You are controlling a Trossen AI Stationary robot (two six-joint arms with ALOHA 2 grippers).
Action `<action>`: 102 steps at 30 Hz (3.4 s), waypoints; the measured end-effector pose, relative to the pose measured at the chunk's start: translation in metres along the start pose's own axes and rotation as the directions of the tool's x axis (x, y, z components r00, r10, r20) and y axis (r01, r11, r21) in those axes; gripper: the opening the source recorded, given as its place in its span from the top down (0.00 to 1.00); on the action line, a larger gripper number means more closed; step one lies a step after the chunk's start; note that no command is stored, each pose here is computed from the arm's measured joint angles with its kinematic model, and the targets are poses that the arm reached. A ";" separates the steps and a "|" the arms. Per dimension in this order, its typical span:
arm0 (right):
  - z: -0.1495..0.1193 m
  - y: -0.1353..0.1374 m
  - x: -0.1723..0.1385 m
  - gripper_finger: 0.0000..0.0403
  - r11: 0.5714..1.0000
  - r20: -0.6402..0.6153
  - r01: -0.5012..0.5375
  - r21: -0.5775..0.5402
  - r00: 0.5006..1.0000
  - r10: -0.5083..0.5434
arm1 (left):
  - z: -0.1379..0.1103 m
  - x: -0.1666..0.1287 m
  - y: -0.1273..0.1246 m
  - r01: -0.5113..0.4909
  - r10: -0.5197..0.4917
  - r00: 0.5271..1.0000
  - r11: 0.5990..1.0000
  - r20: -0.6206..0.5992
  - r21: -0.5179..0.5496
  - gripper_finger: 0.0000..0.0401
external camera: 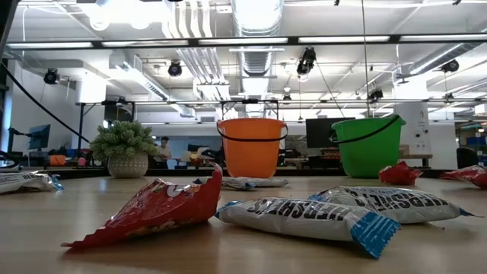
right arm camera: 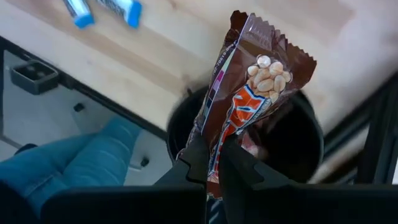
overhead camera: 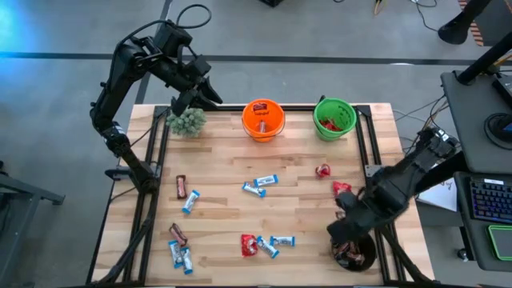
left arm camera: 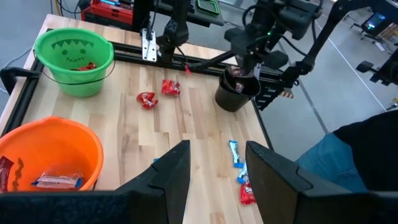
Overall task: Organize candy in baskets
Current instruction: Put the brown chocolate bar into the black bucket, then put the white chocolate bar into the orange bucket
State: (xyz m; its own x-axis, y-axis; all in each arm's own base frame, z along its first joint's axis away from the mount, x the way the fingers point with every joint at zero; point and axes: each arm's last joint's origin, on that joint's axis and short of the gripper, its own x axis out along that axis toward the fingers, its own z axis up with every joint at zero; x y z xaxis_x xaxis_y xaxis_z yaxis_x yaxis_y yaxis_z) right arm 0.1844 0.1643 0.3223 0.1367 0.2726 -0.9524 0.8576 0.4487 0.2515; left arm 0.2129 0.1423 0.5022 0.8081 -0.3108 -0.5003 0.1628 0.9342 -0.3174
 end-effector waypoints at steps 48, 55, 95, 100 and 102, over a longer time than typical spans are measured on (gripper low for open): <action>-0.049 -0.010 0.025 0.66 0.994 -0.045 0.032 -0.107 0.998 -0.037 | -0.001 0.000 0.003 -0.108 0.106 0.994 0.994 -0.036 -0.036 0.66; -0.048 -0.012 0.025 0.59 0.989 -0.025 0.049 -0.142 0.998 -0.053 | -0.001 0.001 0.002 -0.099 0.096 0.995 0.989 -0.036 -0.111 0.66; 0.000 -0.010 0.011 0.58 0.934 0.622 0.182 -0.308 0.781 0.053 | 0.000 0.076 -0.081 -0.234 0.220 0.939 0.972 -0.264 -0.022 0.42; 0.003 -0.006 -0.013 0.58 0.911 0.680 0.174 -0.375 0.719 0.142 | -0.001 0.100 -0.091 -0.221 0.185 0.935 0.971 -0.303 -0.090 0.42; 0.002 -0.004 -0.024 0.58 0.898 0.696 0.170 -0.405 0.694 0.183 | -0.001 0.113 -0.093 -0.216 0.170 0.930 0.970 -0.327 -0.109 0.42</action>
State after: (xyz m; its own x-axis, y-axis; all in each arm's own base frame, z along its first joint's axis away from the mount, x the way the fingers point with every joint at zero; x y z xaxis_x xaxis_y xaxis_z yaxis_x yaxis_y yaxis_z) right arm 0.1785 0.1538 0.3440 0.5968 -0.3215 -0.7351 0.5929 0.7941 0.1340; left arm 0.2881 0.0199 0.4744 0.5939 -0.1875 -0.7824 -0.0778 0.9545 -0.2878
